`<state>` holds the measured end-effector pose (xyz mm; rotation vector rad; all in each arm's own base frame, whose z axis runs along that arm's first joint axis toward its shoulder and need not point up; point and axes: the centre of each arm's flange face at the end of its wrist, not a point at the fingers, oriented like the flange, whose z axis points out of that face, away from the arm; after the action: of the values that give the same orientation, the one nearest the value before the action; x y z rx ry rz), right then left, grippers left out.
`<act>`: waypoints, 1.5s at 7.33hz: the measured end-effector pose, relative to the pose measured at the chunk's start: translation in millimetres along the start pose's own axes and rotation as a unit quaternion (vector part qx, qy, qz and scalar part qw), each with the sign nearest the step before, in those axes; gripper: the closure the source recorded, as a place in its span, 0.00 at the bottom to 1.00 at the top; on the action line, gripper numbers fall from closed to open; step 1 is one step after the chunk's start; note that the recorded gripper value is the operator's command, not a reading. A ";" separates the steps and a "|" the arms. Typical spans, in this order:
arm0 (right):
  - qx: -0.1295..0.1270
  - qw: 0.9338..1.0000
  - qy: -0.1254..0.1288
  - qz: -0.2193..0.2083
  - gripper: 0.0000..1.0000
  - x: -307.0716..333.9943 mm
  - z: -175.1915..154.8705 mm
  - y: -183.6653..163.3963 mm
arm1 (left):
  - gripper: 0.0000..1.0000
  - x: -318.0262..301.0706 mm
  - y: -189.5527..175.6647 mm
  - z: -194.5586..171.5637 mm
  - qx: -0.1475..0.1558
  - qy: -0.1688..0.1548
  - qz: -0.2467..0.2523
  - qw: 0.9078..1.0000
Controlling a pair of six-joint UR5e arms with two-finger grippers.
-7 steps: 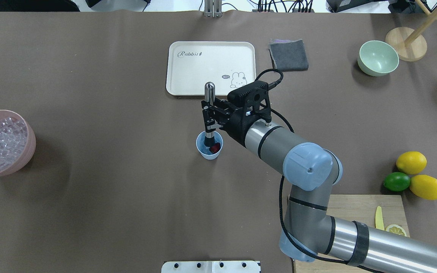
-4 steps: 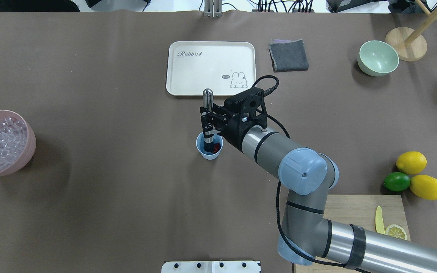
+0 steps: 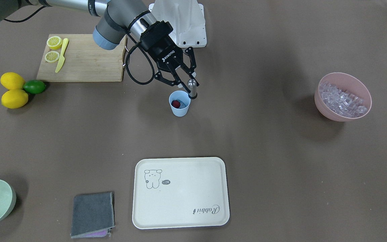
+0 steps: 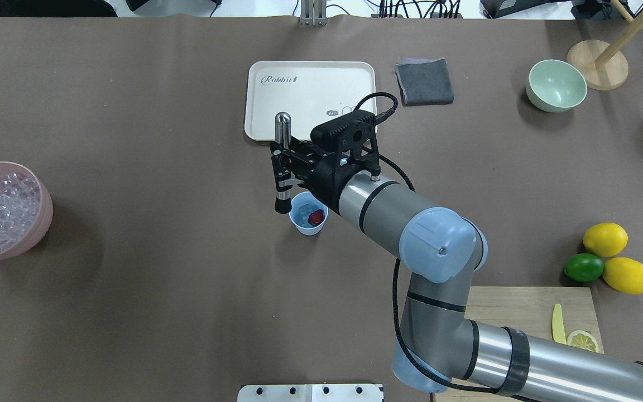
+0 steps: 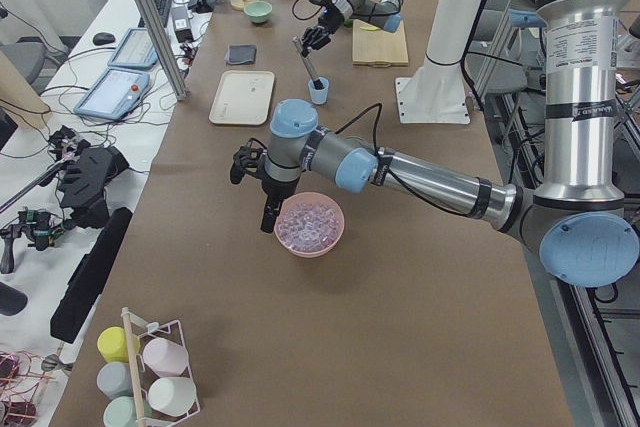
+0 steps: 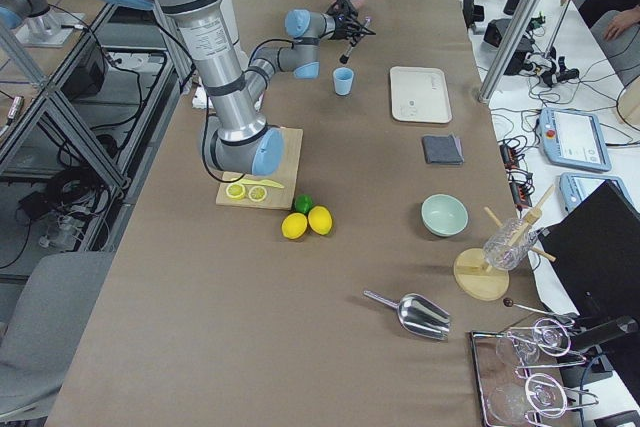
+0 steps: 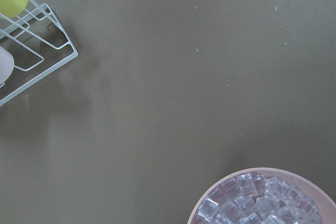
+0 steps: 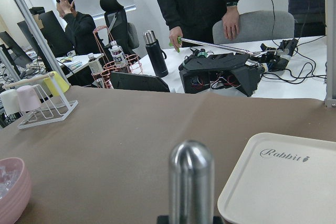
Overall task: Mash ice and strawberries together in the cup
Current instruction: 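Press the muddler down into the cup repeatedly with the right gripper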
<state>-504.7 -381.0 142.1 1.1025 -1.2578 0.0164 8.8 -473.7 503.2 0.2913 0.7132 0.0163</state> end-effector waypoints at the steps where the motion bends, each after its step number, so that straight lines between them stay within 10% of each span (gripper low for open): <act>1: -0.002 1.000 0.003 -0.003 1.00 -1.9 -5.6 -5.8 | 0.03 0.0 0.1 -0.1 0.000 0.000 0.000 1.000; 11: -0.042 0.998 0.044 -0.033 1.00 31.6 15.2 40.9 | 0.03 2.8 -0.3 -3.6 0.003 0.001 0.001 1.000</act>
<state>-526.7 -386.8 191.0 1.0592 -1.1336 -0.0373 8.6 -472.7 498.7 0.2974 0.7150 0.0158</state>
